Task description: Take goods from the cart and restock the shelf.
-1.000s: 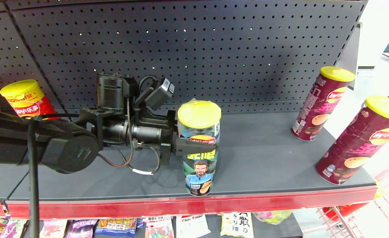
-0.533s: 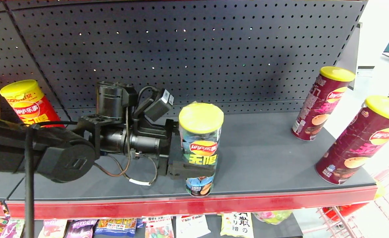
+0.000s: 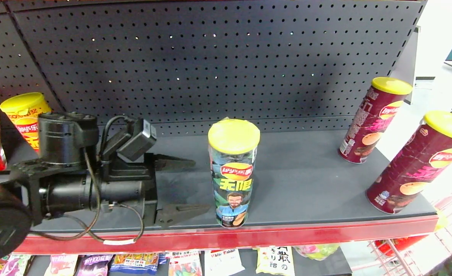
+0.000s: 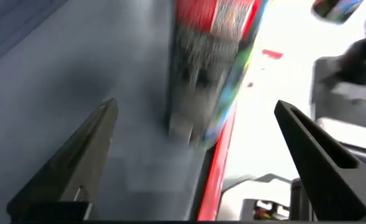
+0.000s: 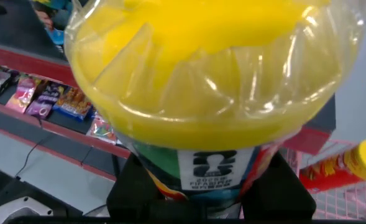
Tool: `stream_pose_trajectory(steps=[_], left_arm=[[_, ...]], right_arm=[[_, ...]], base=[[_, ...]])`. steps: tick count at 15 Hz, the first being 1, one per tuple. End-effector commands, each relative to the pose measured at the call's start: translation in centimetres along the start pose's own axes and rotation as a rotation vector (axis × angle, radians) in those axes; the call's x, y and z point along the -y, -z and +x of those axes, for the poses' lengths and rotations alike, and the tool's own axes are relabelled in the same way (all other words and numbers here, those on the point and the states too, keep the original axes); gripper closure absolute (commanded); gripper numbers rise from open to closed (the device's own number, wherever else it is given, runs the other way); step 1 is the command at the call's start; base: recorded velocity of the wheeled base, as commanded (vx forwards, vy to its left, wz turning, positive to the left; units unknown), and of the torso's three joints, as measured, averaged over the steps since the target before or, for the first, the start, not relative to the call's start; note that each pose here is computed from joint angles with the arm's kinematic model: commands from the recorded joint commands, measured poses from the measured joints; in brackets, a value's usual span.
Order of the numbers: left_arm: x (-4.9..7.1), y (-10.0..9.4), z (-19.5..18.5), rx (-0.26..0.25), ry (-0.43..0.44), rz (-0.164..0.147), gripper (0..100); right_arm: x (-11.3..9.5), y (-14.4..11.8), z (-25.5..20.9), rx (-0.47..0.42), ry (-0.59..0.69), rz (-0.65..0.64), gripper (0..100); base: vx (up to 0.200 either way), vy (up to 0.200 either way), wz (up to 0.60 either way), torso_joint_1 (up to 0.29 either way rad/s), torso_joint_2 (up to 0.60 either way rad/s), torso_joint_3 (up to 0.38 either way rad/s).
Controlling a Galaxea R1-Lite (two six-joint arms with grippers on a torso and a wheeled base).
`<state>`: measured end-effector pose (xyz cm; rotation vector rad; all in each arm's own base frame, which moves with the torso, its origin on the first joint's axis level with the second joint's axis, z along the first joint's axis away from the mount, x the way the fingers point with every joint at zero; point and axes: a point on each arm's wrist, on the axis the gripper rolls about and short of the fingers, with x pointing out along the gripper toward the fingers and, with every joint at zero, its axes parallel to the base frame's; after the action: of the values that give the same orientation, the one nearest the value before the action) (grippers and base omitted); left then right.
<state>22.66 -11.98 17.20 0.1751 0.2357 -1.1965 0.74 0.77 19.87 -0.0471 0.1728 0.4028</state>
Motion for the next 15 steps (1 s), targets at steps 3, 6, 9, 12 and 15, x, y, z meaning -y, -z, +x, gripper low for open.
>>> stream_pose_trajectory(steps=[3,6,9,12,15], left_arm=[[3.1,1.1,-3.9,0.002,-0.074,0.003,0],[4.6,2.0,-5.3,-0.006,-0.107,0.003,0],[5.2,2.4,-5.8,-0.012,-0.124,0.001,0],[5.4,2.4,-5.9,-0.009,-0.127,0.002,0],[5.5,2.7,-6.0,-0.017,-0.125,-0.009,0]], right_arm=[[1.3,-4.9,4.2,-0.067,-0.136,-0.054,100],[0.9,-8.0,8.0,-0.042,-0.228,-0.102,100],[-0.3,-9.3,10.6,-0.019,-0.258,-0.125,100],[-1.4,-9.8,12.5,-0.002,-0.267,-0.141,100],[-2.1,-10.8,13.7,0.004,-0.267,-0.148,100]], base=[[0.000,0.000,0.00,0.000,0.00,0.000],[0.000,0.000,0.00,0.000,0.00,0.000],[0.000,0.000,0.00,0.000,0.00,0.000],[0.000,0.000,0.00,0.000,0.00,0.000],[0.000,0.000,0.00,0.000,0.00,0.000]])
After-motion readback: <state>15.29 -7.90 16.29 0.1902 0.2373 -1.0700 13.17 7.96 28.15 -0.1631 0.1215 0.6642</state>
